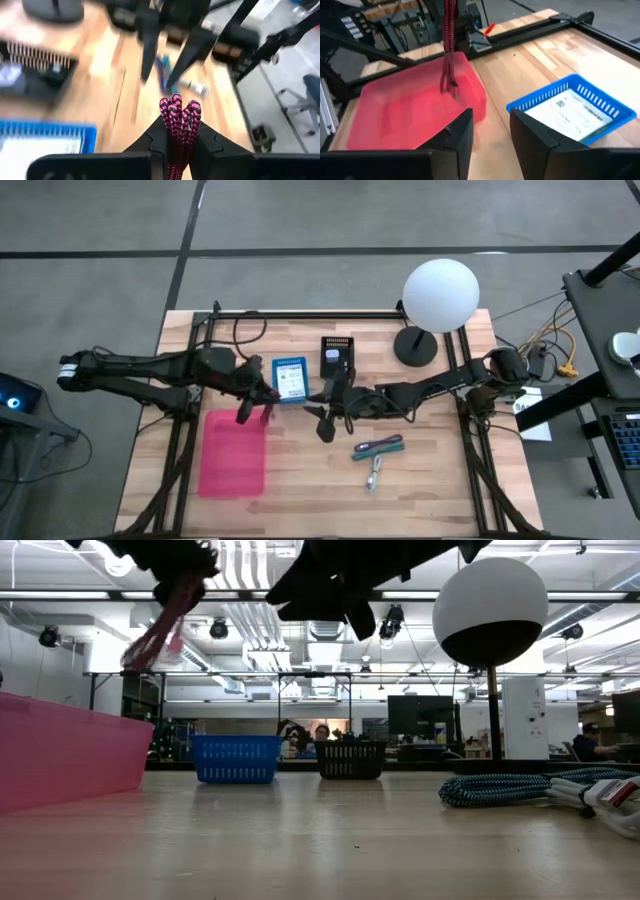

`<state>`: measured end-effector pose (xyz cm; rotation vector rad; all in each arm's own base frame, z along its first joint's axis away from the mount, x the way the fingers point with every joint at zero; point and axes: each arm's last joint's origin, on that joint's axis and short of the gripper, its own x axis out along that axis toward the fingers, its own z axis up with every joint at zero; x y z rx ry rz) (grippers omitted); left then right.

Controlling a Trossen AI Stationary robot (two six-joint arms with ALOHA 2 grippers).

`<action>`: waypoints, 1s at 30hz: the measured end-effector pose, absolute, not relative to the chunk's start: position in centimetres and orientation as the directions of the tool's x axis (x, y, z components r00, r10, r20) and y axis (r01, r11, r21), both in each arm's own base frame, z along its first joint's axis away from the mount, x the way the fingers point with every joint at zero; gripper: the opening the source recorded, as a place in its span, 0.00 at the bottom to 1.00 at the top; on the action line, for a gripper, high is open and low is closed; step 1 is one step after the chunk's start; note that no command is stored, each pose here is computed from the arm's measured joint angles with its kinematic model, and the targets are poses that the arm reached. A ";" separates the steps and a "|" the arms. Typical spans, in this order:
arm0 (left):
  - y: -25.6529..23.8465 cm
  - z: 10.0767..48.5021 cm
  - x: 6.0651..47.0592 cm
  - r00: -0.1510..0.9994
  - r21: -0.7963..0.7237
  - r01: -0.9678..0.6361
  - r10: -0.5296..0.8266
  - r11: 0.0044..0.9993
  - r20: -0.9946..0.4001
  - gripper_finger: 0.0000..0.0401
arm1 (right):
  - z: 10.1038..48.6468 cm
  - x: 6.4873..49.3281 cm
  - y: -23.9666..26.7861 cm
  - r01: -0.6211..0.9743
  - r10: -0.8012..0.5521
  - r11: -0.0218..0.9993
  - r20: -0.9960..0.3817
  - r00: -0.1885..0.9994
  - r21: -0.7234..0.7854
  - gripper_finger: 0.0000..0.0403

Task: Pick and place items into bin
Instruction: Put the pink charger cable into the pink bin

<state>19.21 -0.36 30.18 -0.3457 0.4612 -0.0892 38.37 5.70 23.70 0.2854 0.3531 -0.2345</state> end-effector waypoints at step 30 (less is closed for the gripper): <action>-0.4 22.1 19.7 0.224 -0.239 -0.331 -0.170 0.913 -0.960 0.06 | 19.9 35.5 5.1 0.194 -0.231 0.971 -0.742 0.629 -0.137 0.17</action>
